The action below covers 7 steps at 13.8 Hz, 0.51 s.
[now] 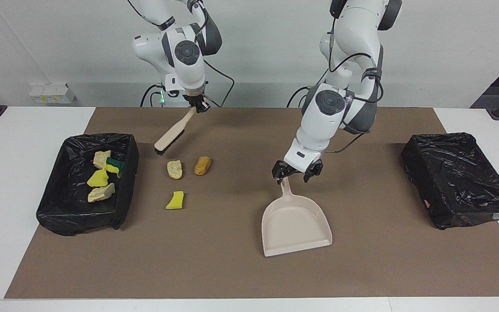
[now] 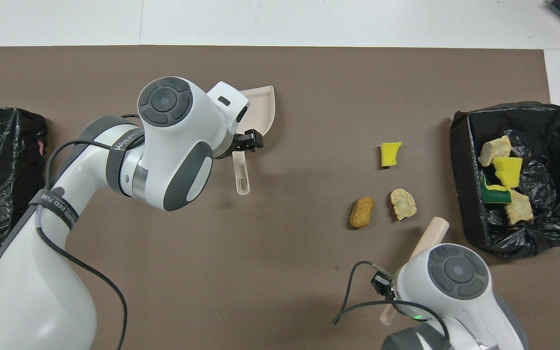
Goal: Sweep and dump trash in bin
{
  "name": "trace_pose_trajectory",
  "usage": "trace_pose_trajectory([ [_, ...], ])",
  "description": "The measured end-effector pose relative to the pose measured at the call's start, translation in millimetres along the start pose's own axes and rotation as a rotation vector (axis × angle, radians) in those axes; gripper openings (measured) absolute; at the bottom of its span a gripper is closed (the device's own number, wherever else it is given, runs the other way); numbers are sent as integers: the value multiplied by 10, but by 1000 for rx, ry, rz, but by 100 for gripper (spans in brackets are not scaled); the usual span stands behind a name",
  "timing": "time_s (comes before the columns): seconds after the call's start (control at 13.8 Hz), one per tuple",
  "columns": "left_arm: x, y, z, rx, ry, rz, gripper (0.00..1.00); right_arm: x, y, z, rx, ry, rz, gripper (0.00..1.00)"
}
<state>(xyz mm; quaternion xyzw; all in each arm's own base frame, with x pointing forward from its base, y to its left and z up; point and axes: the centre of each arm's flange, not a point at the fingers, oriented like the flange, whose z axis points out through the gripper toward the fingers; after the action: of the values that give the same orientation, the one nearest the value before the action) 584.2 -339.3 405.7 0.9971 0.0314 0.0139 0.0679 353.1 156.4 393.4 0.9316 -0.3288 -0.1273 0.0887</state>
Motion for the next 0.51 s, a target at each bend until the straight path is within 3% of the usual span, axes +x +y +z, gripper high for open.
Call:
trace_pose_trajectory([
  [0.22, -207, 140, 249, 15, -27, 27, 100, 255, -1, 55, 48, 25, -13, 26],
  [0.51, -316, 195, 495, 35, -57, 34, 100, 498, -410, 351, 124, 75, -34, 26],
])
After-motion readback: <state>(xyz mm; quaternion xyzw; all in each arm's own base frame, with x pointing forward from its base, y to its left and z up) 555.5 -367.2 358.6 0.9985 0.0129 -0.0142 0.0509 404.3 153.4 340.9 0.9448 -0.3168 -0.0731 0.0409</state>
